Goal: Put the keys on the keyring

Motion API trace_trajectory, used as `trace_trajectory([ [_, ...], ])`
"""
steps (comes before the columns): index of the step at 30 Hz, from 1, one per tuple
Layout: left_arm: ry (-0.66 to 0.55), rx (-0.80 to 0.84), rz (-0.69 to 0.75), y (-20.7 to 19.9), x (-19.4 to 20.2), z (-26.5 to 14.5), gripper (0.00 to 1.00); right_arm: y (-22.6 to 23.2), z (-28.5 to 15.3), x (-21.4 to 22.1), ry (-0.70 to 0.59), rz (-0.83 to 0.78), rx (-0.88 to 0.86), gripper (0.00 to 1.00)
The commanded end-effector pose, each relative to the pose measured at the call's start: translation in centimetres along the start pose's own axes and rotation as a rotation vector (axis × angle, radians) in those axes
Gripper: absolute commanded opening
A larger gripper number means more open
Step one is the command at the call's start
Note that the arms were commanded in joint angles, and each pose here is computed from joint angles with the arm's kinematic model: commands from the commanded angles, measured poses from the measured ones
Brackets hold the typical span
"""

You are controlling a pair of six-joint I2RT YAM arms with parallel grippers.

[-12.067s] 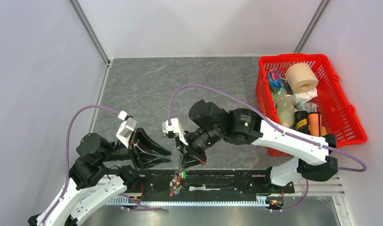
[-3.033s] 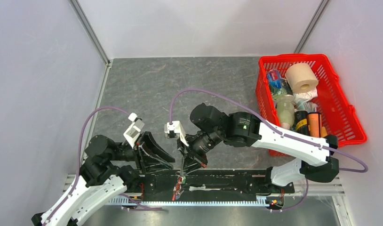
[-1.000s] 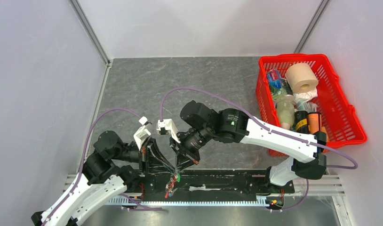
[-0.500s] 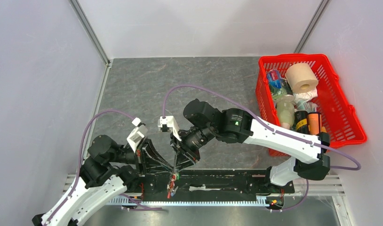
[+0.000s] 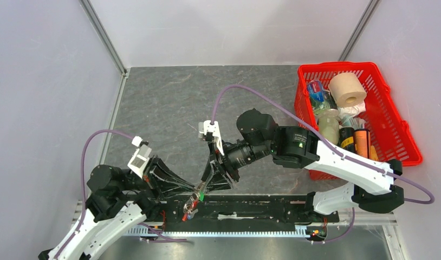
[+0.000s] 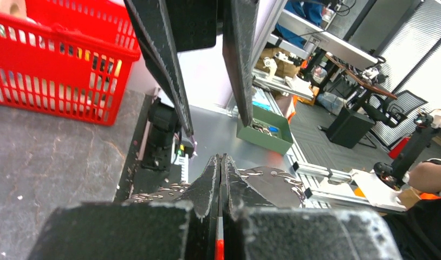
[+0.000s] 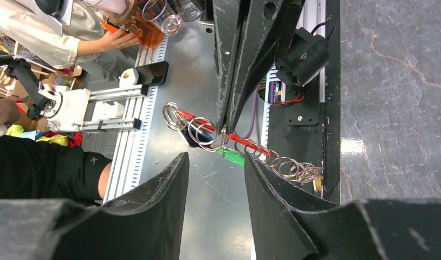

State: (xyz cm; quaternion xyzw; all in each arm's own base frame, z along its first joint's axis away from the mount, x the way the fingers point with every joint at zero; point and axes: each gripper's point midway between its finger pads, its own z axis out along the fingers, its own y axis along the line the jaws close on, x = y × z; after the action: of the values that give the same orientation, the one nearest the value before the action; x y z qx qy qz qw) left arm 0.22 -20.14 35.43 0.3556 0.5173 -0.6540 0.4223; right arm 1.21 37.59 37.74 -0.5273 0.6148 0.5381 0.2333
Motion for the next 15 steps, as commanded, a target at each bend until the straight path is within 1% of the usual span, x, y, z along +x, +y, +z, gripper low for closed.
trace_trajectory([
  [1,-0.147,0.032,0.117,-1.6,-3.7,0.0,0.02,-0.2,0.0,-1.3,-0.048,-0.013,0.013,0.48],
  [4,-0.18,0.027,0.133,-1.6,-4.4,0.0,0.02,-0.2,0.0,-1.5,-0.055,-0.012,0.017,0.45],
  [7,-0.203,0.034,0.145,-1.8,-4.8,0.0,0.02,-0.1,0.0,-1.8,-0.067,-0.013,0.017,0.44],
  [15,-0.21,0.046,0.142,-1.8,-5.1,0.2,0.02,-0.2,0.2,-2.5,-0.095,-0.015,0.019,0.39],
])
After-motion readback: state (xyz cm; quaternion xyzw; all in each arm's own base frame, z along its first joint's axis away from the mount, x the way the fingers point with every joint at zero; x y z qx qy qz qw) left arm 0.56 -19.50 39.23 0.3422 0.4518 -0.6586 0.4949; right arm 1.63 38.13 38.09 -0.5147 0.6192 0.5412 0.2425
